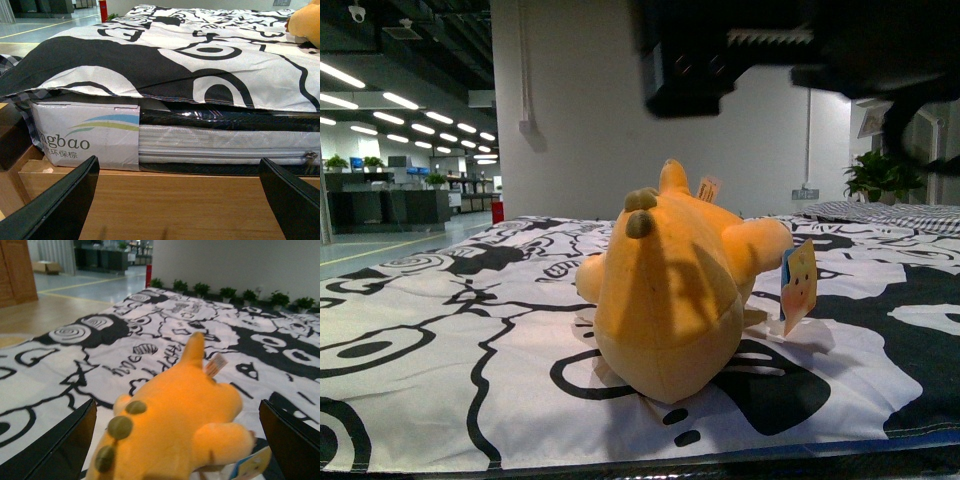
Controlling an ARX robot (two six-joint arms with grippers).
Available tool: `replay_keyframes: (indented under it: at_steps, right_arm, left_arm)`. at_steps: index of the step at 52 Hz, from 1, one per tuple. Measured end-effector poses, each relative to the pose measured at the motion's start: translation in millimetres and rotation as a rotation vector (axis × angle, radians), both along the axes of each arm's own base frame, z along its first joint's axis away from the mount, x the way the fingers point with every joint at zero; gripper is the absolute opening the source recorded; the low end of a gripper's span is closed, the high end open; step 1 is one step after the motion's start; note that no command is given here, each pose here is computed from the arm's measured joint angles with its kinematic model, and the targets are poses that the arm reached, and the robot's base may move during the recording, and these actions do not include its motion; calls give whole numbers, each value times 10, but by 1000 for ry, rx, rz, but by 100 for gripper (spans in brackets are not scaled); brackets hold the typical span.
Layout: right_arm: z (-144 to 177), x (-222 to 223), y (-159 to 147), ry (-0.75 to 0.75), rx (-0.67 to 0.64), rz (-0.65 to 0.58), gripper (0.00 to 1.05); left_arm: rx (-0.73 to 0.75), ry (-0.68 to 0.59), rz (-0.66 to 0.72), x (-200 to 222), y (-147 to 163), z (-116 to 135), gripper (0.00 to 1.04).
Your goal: Put away toys
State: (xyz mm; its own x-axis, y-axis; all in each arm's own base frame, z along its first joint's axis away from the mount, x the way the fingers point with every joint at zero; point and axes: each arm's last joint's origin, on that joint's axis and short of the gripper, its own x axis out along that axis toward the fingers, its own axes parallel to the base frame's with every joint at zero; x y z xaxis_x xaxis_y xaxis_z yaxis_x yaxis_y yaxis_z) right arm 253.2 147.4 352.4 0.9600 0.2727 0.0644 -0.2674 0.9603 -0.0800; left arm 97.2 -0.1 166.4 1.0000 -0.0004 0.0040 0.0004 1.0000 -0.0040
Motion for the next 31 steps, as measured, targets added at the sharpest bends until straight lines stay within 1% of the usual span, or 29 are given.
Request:
replay_keyframes:
  at_steps: [6,11,22,31]
  right_arm:
    - [-100,70,174,36,-42,10,98]
    - [-130,135,250,48,-65,0,98]
    - [-190,262,329,68,-74,-13,98]
    - [-329,385,370,89,-82,-15,98]
  left_arm:
    - [0,0,0,0,0,0,98]
    - [0,0,0,0,0,0,98]
    - [0,0,0,0,0,0,98]
    - [0,0,0,0,0,0,98]
